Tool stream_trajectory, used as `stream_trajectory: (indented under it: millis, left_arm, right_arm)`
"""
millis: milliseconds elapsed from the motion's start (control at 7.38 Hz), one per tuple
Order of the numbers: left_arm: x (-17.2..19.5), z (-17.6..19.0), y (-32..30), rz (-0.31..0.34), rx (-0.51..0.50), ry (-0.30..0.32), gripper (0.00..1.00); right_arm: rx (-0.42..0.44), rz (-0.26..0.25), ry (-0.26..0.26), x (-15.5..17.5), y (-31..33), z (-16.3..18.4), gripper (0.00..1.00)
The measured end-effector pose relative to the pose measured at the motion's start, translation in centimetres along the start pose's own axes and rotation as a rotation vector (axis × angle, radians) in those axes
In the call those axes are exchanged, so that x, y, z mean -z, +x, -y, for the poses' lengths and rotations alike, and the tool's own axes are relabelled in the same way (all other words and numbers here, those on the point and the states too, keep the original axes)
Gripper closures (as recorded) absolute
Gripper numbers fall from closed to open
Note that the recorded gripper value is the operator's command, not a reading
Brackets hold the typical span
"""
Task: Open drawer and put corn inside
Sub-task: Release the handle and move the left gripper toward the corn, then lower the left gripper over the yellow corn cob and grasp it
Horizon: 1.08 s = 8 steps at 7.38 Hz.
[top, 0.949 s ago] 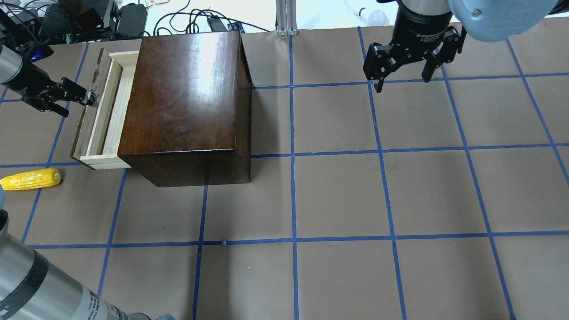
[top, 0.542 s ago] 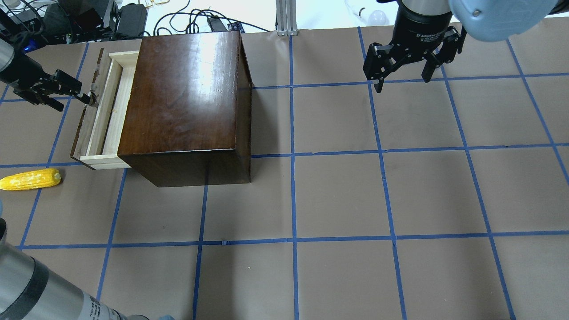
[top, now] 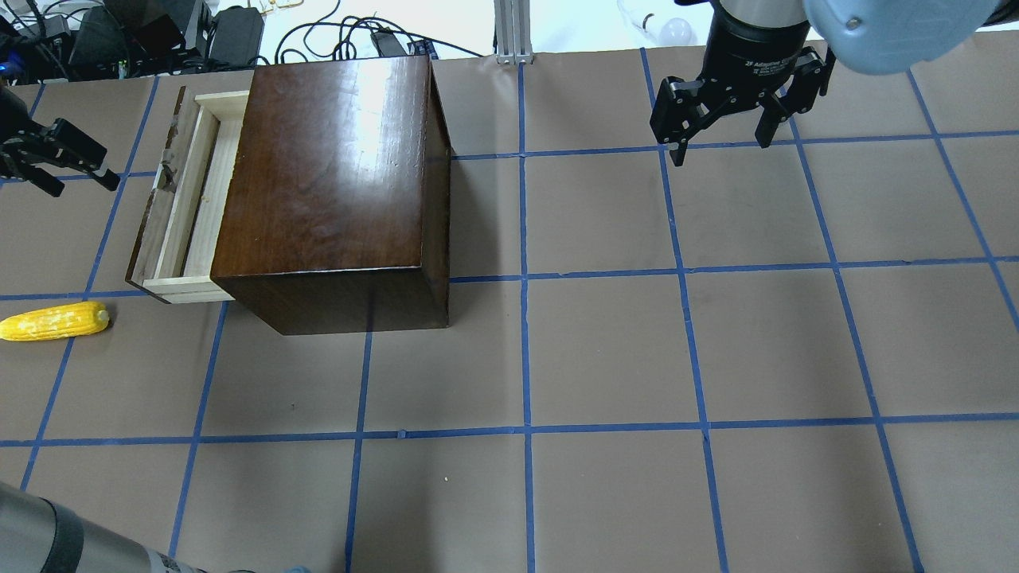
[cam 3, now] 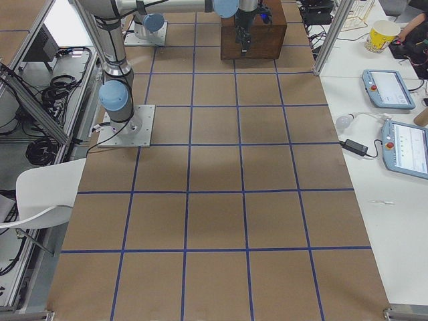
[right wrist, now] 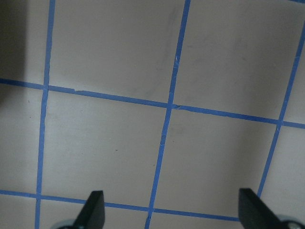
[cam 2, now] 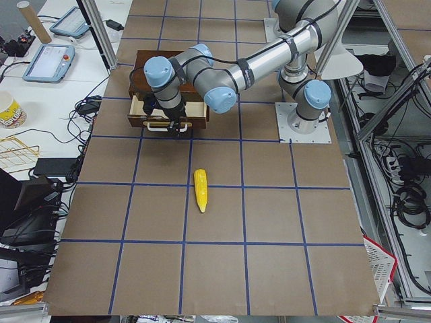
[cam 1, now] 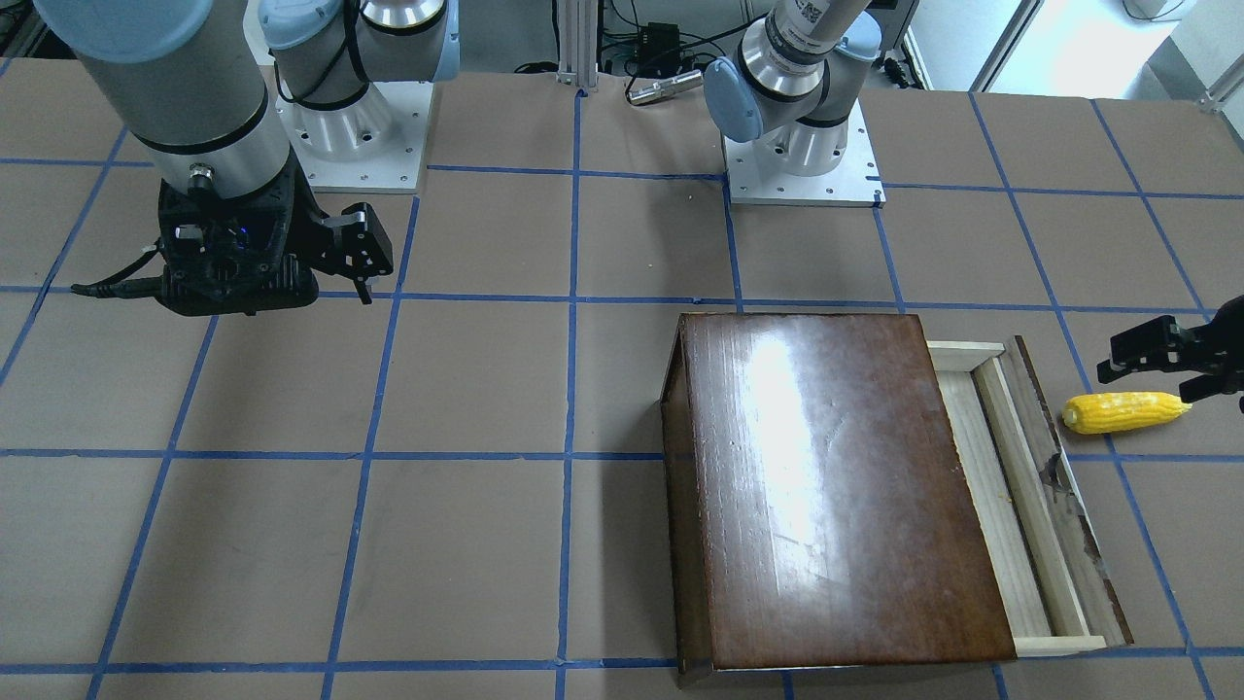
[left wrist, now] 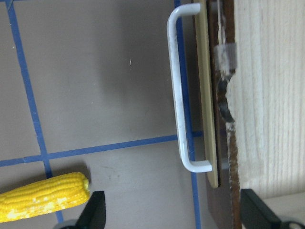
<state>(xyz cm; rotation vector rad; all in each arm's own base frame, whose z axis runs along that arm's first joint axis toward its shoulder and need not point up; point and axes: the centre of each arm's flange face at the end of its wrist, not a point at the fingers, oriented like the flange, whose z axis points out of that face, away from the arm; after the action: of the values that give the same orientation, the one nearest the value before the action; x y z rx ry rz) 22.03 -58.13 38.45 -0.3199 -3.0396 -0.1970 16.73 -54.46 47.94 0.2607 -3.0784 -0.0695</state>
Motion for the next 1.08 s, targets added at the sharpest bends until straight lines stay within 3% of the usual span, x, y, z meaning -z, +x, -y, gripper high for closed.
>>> stream_trajectory:
  millis: [678, 1085]
  left_arm:
    - [-4.2, -4.1, -6.2, -0.033, -0.167, -0.048, 0.00]
    - [-8.1, -5.5, -9.4, 0.021, -0.387, -0.009, 0.00]
  right_arm:
    - [0.000, 0.000, 0.000, 0.0, 0.0, 0.0, 0.00]
    - [0.000, 0.000, 0.000, 0.0, 0.0, 0.0, 0.00]
